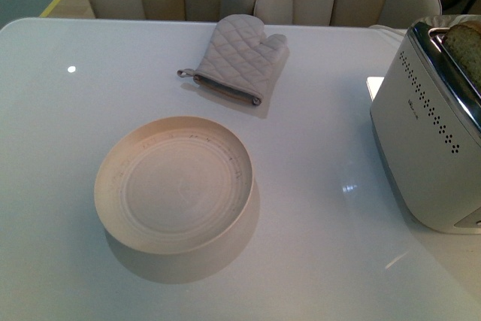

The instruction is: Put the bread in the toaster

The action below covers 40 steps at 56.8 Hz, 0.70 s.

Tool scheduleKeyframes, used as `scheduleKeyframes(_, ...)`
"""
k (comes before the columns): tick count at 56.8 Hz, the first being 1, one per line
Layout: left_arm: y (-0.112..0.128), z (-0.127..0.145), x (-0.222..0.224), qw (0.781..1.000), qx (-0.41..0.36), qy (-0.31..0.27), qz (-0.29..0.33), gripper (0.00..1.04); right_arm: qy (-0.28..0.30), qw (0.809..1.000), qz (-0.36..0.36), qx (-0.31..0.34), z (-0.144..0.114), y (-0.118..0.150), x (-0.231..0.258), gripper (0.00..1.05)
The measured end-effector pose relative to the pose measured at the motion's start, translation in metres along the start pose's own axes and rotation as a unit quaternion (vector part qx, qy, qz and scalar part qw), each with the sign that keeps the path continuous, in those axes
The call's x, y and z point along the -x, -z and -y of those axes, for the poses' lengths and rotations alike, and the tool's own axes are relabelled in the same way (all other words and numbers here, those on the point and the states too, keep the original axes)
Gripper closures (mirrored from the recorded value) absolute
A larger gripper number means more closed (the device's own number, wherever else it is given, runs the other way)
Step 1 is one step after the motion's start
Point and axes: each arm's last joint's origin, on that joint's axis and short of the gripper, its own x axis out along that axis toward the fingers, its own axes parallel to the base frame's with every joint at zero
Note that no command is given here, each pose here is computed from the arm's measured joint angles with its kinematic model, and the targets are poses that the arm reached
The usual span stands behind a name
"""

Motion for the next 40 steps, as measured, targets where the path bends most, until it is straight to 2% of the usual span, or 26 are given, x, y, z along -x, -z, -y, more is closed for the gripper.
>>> scheduleKeyframes(24,0.000,0.000,0.000,1.000,0.000,0.000,0.000,0.07,0.000,1.000,0.003,-0.002,0.000,0.028,0.015,1.03)
scheduleKeyframes(40,0.000,0.000,0.000,1.000,0.000,0.000,0.000,0.07,0.000,1.000,0.003,-0.002,0.000,0.038,0.021,1.03)
